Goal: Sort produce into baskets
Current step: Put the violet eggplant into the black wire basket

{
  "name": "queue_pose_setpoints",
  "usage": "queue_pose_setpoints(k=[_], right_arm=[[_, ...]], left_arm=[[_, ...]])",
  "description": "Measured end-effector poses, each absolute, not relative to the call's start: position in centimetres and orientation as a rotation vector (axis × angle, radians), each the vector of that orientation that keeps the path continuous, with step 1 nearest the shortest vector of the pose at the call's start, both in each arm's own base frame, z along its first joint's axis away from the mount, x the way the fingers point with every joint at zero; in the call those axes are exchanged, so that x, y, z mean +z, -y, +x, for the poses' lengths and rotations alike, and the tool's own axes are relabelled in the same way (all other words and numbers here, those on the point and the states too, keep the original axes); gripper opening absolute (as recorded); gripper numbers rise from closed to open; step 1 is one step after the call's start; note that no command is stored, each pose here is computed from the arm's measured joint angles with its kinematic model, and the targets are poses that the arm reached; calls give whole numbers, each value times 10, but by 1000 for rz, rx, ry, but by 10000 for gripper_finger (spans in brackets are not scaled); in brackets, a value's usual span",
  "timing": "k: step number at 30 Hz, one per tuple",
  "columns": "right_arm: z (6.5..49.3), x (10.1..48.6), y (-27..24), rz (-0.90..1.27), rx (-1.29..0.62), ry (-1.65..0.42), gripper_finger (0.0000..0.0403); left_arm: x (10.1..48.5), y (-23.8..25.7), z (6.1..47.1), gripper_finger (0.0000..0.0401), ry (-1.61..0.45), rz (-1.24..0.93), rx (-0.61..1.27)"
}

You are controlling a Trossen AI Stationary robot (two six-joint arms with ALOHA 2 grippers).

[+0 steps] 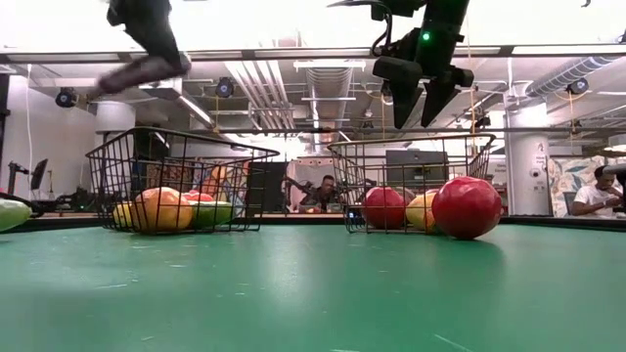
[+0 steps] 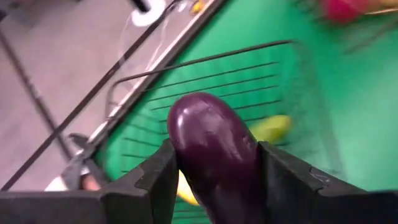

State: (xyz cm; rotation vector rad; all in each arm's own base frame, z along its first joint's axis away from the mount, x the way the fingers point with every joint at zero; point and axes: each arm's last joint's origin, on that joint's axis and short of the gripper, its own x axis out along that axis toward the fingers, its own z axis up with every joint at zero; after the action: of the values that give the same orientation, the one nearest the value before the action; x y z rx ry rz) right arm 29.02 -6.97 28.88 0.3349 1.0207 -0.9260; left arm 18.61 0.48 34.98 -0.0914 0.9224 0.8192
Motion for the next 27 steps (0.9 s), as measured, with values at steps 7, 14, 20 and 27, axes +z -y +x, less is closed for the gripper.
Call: queue_pose_setpoints(k=[7,14,20,27], right_arm=[[290,289,70,329,-922,-1023,325],[290,289,70,317,-914,-1030,325],[290,289,70,313,-912,-1030,325],[290,289,70,314,-911,-1030,325]], left_arm=[[331,-73,192,177,-955,-139,822],[294,-115,185,177,-1019,-204,884],[278,-120,185,190,-1033,-204,897],[277,-120,185,232,-1031,-201,898]])
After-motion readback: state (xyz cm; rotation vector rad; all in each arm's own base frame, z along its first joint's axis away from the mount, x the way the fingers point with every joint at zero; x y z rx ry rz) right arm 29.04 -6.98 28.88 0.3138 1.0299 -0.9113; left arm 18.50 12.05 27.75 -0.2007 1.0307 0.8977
